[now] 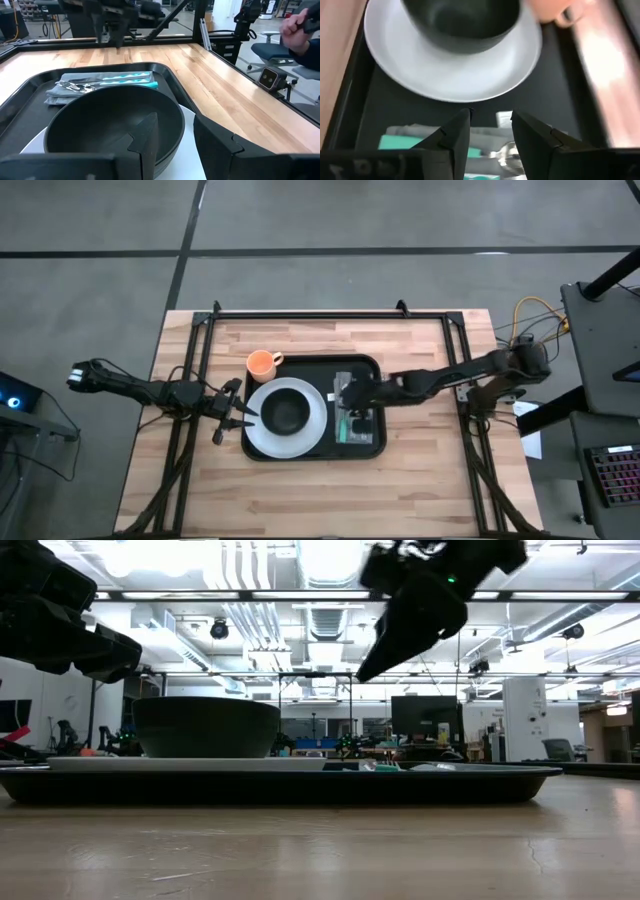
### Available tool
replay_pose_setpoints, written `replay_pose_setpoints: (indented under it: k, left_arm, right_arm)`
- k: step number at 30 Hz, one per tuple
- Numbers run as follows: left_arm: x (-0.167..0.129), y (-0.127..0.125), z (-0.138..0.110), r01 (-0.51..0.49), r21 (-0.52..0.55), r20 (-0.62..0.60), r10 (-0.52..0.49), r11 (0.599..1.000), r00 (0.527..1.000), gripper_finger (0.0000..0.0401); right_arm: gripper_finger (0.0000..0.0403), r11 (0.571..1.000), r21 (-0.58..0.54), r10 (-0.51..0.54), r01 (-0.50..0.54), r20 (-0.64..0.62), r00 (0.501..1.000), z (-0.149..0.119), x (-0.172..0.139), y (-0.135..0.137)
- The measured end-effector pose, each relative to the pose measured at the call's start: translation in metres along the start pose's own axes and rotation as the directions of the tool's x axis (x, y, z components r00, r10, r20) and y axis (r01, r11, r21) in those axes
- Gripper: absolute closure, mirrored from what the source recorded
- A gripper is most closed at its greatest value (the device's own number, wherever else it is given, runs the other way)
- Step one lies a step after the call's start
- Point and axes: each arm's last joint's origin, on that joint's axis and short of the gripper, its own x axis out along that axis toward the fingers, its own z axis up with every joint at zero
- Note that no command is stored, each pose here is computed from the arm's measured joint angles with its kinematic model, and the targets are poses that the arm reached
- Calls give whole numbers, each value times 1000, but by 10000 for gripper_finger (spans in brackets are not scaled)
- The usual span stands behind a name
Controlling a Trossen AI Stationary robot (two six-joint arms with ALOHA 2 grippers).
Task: Set up tray
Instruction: Return to Home Position
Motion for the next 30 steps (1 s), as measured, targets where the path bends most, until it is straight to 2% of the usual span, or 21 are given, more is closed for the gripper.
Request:
replay_pose_setpoints:
  k: [5, 14, 21, 27, 30]
  left_arm:
    - [0, 0, 0, 0, 0, 0, 0, 1000, 1000, 292]
    - [0, 0, 0, 0, 0, 0, 0, 1000, 1000, 292]
    - [0, 0, 0, 0, 0, 0, 0, 1000, 1000, 292]
    - [0, 0, 0, 0, 0, 0, 0, 1000, 1000, 292]
    - [0, 0, 0, 0, 0, -1, 0, 1000, 1000, 292]
  right_arm:
    - [269, 999, 24, -28, 24, 161, 987, -21, -26, -14]
    - [261, 996, 82, -48, 27, 274, 960, -64, -62, -22]
    - [270, 996, 86, -64, 31, 424, 903, -95, -77, -23]
    - [275, 996, 39, 54, -85, 498, 865, -118, -92, -23]
    - [275, 996, 55, 27, -67, 534, 845, -129, -99, -26]
